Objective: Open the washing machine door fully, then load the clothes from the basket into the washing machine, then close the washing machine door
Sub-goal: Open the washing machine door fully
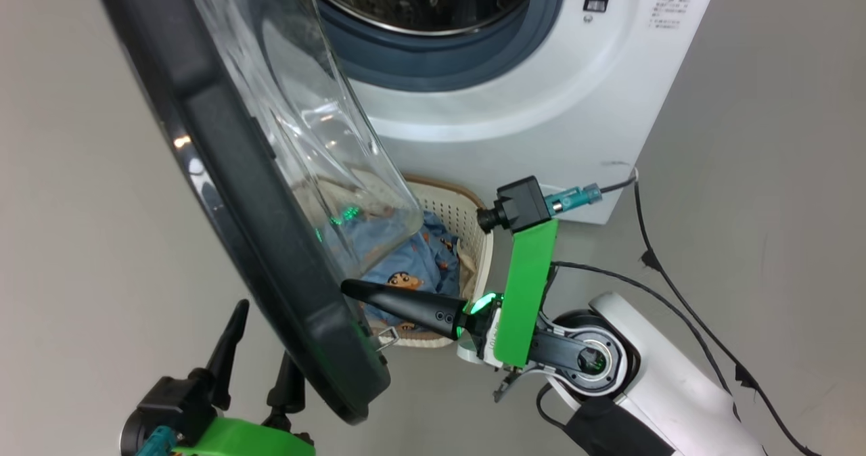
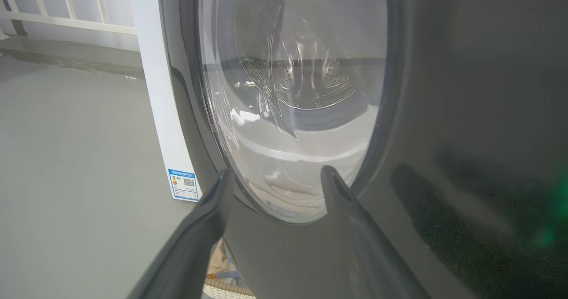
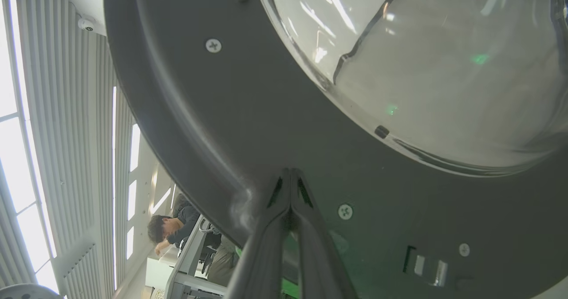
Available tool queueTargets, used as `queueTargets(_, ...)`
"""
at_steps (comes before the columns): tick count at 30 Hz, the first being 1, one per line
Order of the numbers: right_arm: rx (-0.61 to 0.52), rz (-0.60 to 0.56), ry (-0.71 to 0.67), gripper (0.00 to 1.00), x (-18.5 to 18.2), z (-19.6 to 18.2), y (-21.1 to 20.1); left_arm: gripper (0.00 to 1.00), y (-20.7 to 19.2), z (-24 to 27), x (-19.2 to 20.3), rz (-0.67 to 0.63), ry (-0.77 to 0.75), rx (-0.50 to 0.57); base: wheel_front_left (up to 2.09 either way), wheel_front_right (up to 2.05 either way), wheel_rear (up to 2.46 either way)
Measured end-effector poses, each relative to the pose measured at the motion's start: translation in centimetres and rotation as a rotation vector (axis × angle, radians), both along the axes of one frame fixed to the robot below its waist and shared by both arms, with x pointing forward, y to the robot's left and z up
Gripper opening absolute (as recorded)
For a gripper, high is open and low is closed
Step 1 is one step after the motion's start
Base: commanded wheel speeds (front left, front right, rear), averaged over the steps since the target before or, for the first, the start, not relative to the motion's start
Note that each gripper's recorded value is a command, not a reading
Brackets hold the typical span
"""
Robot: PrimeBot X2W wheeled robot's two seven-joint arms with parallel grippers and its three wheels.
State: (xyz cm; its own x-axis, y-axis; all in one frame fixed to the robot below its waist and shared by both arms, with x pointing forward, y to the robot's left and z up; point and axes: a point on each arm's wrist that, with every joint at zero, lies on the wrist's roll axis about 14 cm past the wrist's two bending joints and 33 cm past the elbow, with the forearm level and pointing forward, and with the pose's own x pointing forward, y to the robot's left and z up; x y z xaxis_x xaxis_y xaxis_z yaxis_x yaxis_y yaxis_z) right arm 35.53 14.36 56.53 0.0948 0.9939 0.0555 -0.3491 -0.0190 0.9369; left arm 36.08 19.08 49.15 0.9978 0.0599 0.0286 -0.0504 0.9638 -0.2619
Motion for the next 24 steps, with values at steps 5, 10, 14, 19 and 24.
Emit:
queueTargets(5,0.011,-0.094,-0.094,0.12,0.7,1.7,-1.0,1.00,0.3,0.4,-0.9,0.013,-0.012,-0.003,0.00,0.00,0.00)
queueTargets(10,0.019,-0.260,-0.233,1.00,2.7,3.4,-3.1,1.00,0.8,0.4,-1.7,0.027,-0.013,-0.003,0.00,0.00,0.00)
queueTargets(14,0.016,-0.450,-0.375,1.00,4.6,4.4,-6.1,1.00,0.9,0.3,-2.3,0.029,-0.011,-0.001,0.00,0.00,0.00)
queueTargets(19,-0.076,-0.653,-0.565,1.00,6.2,2.6,-10.7,1.00,0.9,0.4,-2.6,0.026,-0.018,-0.004,0.00,0.00,0.00)
queueTargets(24,-0.213,-0.750,-0.672,1.00,6.8,0.1,-15.2,1.00,0.8,0.9,-2.7,0.018,-0.035,0.008,0.00,0.00,0.00)
